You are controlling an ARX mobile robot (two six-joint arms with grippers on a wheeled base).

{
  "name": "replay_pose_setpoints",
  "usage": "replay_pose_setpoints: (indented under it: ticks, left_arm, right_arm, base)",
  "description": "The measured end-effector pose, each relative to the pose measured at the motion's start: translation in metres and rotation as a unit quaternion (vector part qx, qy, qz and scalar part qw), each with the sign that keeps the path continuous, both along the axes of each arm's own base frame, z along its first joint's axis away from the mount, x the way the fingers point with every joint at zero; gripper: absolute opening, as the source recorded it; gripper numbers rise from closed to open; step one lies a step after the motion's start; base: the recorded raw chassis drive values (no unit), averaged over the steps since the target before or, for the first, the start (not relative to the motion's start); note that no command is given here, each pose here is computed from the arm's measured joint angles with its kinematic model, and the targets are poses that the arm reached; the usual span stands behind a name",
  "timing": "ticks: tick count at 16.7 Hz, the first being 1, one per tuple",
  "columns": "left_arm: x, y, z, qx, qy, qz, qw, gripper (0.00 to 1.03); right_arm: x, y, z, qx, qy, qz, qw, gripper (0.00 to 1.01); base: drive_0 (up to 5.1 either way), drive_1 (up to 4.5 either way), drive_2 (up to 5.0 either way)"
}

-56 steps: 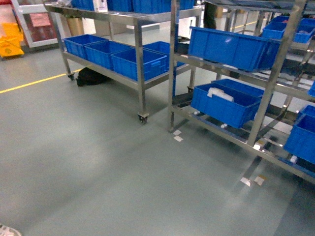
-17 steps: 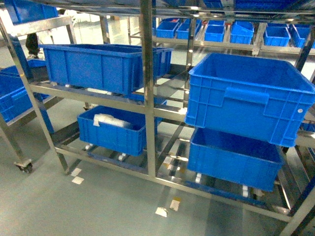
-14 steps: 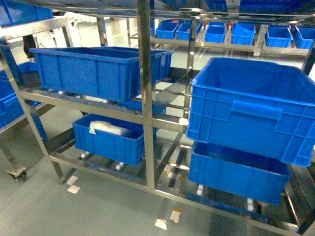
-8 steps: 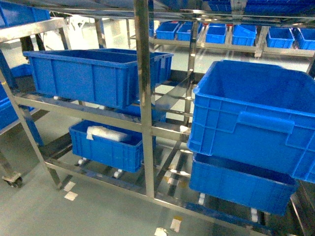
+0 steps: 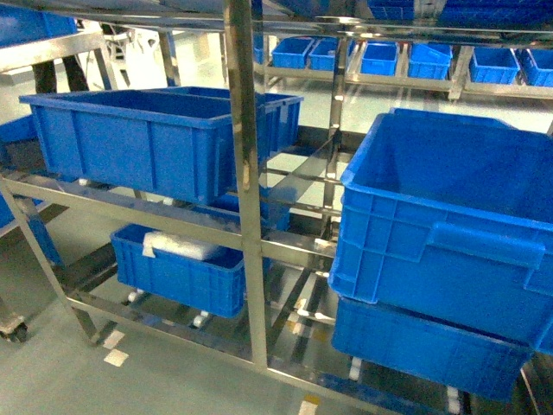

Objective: Pick red block from blue box to shelf

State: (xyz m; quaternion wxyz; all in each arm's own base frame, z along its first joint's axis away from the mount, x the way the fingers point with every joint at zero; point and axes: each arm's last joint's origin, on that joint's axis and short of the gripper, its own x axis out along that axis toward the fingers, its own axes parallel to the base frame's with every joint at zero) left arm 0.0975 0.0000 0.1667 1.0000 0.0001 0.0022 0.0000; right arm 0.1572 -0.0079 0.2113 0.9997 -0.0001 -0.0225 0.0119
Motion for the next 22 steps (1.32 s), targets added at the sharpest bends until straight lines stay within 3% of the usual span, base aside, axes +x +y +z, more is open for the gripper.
replay_pose_setpoints:
  ticks: [22]
  left_arm:
    - [0.0000,0.0000,0.0004,0.000,-0.002,0.000,1.0000,0.98]
  right_arm:
    - [0.0001,0.0000,-0.0003,0.000,0.001,0.000,1.0000,0.27]
  base:
    - [-1.6,-1.59,-1.6]
